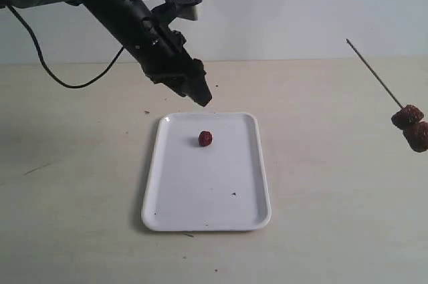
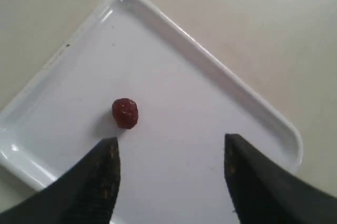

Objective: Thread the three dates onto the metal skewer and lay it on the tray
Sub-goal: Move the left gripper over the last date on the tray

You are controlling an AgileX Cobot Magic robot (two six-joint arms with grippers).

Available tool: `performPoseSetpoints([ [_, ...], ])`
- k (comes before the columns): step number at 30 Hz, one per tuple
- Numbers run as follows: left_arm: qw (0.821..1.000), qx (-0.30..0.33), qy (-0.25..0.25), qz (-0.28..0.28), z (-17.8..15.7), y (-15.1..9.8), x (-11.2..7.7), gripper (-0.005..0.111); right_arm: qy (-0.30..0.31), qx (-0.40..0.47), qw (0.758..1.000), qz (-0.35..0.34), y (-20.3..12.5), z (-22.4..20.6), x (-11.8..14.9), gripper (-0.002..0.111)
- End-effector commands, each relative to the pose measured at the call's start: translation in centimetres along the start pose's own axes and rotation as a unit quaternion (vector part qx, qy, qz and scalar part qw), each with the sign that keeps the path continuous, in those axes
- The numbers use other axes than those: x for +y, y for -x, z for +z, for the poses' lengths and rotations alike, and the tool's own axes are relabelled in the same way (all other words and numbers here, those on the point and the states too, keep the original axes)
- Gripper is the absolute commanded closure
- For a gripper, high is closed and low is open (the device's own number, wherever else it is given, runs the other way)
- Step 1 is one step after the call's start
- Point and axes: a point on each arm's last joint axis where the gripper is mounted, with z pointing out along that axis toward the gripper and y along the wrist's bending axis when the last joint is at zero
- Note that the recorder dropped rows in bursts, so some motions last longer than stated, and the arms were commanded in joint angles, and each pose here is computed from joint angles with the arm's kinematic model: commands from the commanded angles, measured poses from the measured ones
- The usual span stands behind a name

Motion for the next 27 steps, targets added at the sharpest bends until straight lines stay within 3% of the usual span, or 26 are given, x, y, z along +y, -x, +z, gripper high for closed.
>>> performPoseSetpoints([
  [1, 0.999, -0.02, 0.043, -0.011, -0.1, 1.0, -0.4, 0.049, -0.002, -0.01, 1.0, -0.016, 0.1, -0.2, -0.1, 0.108],
  [6, 0.99, 0.023, 0.135, 0.032, 0.2, 1.8, -1.0, 0.049, -0.002, -0.013, 0.999, -0.032, 0.2, -0.2, -0.1, 0.108],
  [10, 0.98, 0.042, 0.194, -0.01, -0.3, 2.3, -0.5, 0.049, -0.002, -0.014, 0.999, -0.042, 0.2, -0.2, -0.1, 0.108],
  [13, 0.97, 0.059, 0.229, -0.054, -0.8, 2.2, 0.9, 0.049, -0.002, -0.014, 0.999, -0.042, 0.2, -0.2, -0.1, 0.108],
  [17, 0.965, 0.072, 0.238, -0.078, -0.8, 2.1, 2.4, 0.049, -0.003, -0.009, 0.999, -0.042, 0.1, -0.2, -0.1, 0.108],
  [21, 0.967, 0.07, 0.236, -0.064, 0.2, 2.2, 2.7, 0.049, -0.003, -0.009, 0.999, -0.042, 0.1, -0.2, -0.1, 0.108],
  [27, 0.967, 0.027, 0.244, -0.065, 1.8, 2.7, 3.4, 0.049, -0.002, -0.01, 0.999, -0.042, 0.1, -0.2, -0.1, 0.108],
])
